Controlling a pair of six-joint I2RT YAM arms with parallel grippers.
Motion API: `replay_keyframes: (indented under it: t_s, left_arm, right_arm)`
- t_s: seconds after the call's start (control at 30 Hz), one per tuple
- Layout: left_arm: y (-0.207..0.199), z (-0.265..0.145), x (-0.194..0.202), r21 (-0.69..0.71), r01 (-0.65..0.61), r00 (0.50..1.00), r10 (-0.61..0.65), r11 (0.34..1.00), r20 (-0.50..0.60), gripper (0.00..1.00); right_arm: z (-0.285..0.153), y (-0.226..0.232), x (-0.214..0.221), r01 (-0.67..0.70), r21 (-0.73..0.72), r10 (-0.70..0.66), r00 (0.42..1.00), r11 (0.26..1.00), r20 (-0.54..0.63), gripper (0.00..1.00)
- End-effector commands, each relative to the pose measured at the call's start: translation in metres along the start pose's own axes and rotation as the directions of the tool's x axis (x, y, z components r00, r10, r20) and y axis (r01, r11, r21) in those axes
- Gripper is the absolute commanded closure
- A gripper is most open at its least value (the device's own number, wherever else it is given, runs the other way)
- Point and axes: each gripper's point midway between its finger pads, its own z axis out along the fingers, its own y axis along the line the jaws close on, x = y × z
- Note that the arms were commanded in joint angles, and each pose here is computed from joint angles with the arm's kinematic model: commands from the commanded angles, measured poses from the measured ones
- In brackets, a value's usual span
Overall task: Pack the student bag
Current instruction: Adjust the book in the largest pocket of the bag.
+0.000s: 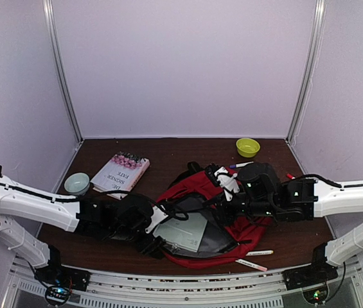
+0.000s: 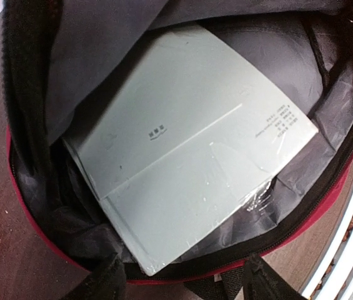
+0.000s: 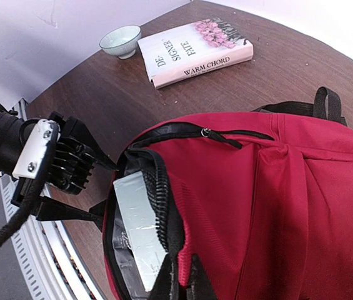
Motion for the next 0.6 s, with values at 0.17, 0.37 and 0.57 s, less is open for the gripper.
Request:
replay_keyframes:
  t_s: [0.17, 0.37, 0.57]
  left_arm:
    - [0.009, 0.023, 0.008, -0.051, 0.033, 0.999, -0.035, 0.998, -0.037, 0.33]
    - [0.016, 0.041, 0.016, -0.106, 0.003, 0.997, -0.011, 0.994, -0.076, 0.29]
    - [0.026, 0.058, 0.004, -0.184, -0.038, 0.995, 0.021, 0.982, -0.093, 0.33]
  right_arm:
    - [-0.004, 0.005, -0.013, -0.03, -0.009, 0.03, 0.999, 1.0, 0.02, 1.0]
    - [-0.002, 0.005, -0.011, -0.033, -0.011, 0.033, 0.999, 0.999, 0.014, 1.0]
    - [0.0, 0.007, -0.009, -0.029, -0.014, 0.029, 1.0, 0.999, 0.0, 1.0]
